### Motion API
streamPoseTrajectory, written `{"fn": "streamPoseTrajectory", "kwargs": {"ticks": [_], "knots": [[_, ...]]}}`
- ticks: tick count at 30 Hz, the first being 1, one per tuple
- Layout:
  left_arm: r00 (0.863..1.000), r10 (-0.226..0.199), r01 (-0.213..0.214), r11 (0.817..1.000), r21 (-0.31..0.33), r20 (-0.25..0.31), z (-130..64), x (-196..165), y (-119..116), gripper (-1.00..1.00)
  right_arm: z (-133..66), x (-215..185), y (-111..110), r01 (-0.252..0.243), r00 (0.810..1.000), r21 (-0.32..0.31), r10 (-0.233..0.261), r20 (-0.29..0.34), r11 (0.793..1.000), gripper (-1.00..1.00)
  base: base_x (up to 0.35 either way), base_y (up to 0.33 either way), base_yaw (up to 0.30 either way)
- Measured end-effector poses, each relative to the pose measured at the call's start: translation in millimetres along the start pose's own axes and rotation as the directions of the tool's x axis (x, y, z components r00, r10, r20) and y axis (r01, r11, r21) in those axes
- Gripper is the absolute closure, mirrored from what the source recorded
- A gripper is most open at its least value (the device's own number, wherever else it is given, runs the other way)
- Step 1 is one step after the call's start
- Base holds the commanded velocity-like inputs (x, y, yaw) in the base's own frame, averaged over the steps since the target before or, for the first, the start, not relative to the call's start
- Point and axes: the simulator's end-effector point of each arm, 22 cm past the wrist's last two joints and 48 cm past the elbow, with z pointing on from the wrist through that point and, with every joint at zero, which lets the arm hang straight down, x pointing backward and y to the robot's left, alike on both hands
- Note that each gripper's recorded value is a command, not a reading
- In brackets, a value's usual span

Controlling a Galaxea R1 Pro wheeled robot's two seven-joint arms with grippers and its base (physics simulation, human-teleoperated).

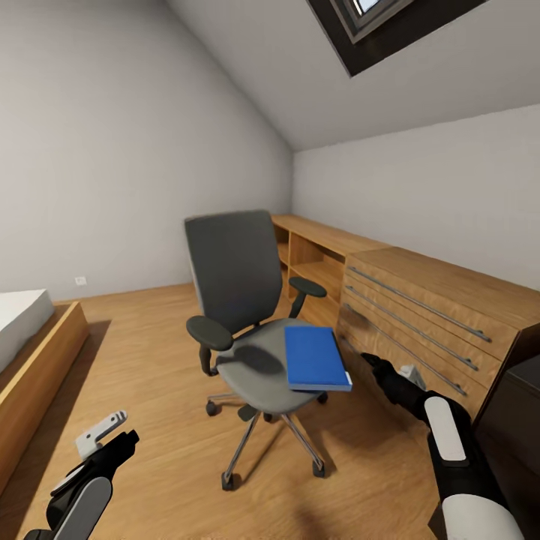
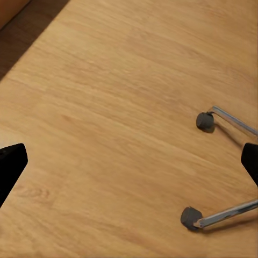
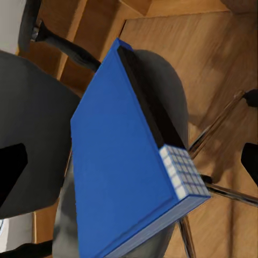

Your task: In the bedroom, organize the workspace by keeping the computer under the desk, ensuring the monitor is on the desk, placing the keyboard on the desk next to the monitor, placing the mouse on the desk next to the keyboard, moving the folder from the swivel chair onto the desk next to the mouse, stacking the notebook on top of the folder with the pen on top of the notebook, and positioning the swivel chair next to the desk.

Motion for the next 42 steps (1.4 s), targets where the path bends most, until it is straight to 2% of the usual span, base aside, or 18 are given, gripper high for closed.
{"fn": "streamPoseTrajectory", "kwargs": {"ticks": [18, 31, 34, 39, 40, 42], "knots": [[1.0, 0.0, 0.0, 1.0, 0.0, 0.0, 18.1, 34.6, 15.0, -1.0, 2.6, 18.3, -37.8, -0.008, 1.0, 0.002, 0.008, 0.005, 1.0, -1.0, 0.0, 0.0, -0.001], [0.999, 0.02, -0.022, 0.999, -0.027, -0.04, 32.5, 54.0, 20.6, -1.0, 15.5, 30.1, -71.1, -0.03, 0.999, 0.055, 0.031, -0.016, 0.998, -1.0, 0.0, 0.0, 0.0], [0.999, 0.023, -0.024, 0.999, -0.029, -0.044, 33.5, 56.0, 20.7, -1.0, 19.7, 43.2, -83.3, -0.051, 0.998, 0.071, 0.055, -0.044, 0.996, -1.0, 0.0, 0.0, 0.0], [0.999, 0.025, -0.026, 0.999, -0.03, -0.048, 33.9, 57.2, 21.2, -1.0, 21.5, 49.3, -80.5, -0.066, 0.996, 0.045, 0.069, -0.058, 0.997, -1.0, 0.0, 0.0, 0.0], [0.998, 0.026, -0.027, 0.999, -0.031, -0.049, 34.2, 57.7, 21.7, -1.0, 23.0, 54.8, -80.5, -0.077, 0.994, 0.032, 0.079, -0.071, 0.997, -1.0, 0.0, 0.0, 0.0], [0.998, 0.027, -0.029, 0.999, -0.033, -0.049, 34.4, 58.1, 22.3, -1.0, 26.2, 68.0, -80.0, -0.141, 0.985, -0.002, 0.14, -0.099, 0.99, -1.0, 0.0, 0.0, 0.0]]}}
